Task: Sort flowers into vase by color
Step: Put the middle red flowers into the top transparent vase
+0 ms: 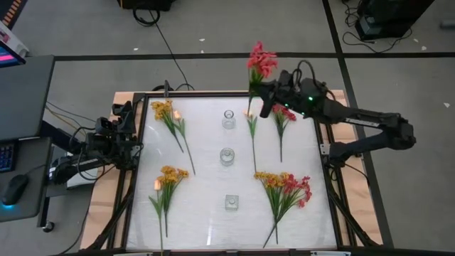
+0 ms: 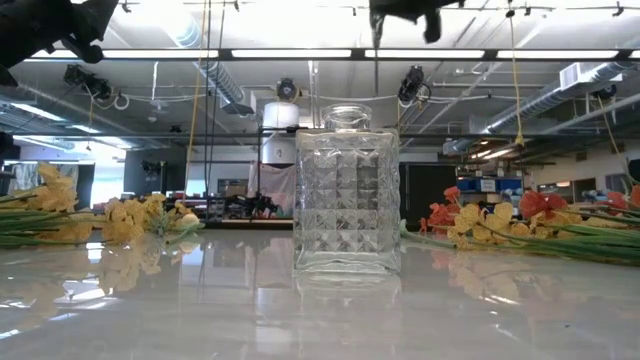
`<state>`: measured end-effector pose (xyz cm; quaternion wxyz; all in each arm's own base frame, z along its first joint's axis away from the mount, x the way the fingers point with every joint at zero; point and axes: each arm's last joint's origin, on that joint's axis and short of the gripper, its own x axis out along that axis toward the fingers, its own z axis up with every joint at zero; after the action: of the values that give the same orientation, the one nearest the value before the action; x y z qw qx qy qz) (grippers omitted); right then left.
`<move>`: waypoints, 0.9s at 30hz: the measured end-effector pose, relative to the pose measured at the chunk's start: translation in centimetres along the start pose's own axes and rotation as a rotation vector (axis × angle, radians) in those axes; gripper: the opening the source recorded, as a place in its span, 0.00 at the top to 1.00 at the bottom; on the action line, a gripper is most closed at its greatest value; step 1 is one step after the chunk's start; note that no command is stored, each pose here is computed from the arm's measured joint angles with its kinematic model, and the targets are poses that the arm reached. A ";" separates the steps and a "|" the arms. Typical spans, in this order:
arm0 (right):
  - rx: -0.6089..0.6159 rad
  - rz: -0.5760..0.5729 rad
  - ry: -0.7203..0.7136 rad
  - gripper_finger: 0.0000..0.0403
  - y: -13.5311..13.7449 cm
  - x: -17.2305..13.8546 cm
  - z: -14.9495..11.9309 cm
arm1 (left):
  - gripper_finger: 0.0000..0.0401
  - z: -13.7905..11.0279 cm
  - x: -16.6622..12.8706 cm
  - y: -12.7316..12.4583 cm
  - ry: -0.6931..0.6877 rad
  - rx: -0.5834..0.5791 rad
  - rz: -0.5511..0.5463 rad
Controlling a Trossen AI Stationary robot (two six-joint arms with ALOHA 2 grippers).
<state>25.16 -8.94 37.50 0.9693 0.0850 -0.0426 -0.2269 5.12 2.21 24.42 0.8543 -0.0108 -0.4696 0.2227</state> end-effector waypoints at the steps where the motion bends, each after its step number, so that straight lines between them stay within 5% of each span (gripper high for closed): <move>1: -0.002 0.008 0.005 0.92 -0.3 0.5 -0.3 | 0.42 0.0 0.0 0.0 0.000 0.000 0.000; 10: -0.004 0.135 0.039 0.92 -3.1 4.9 -3.2 | 0.42 0.0 0.0 0.0 0.000 0.000 0.000; 27: -0.002 0.175 0.076 0.92 -7.0 9.3 -8.2 | 0.42 0.0 0.0 0.0 0.000 0.000 0.000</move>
<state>31.38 -18.10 28.58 0.9864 0.0887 -0.0130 -0.1380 5.11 2.21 24.42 0.8543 -0.0108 -0.4696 0.2226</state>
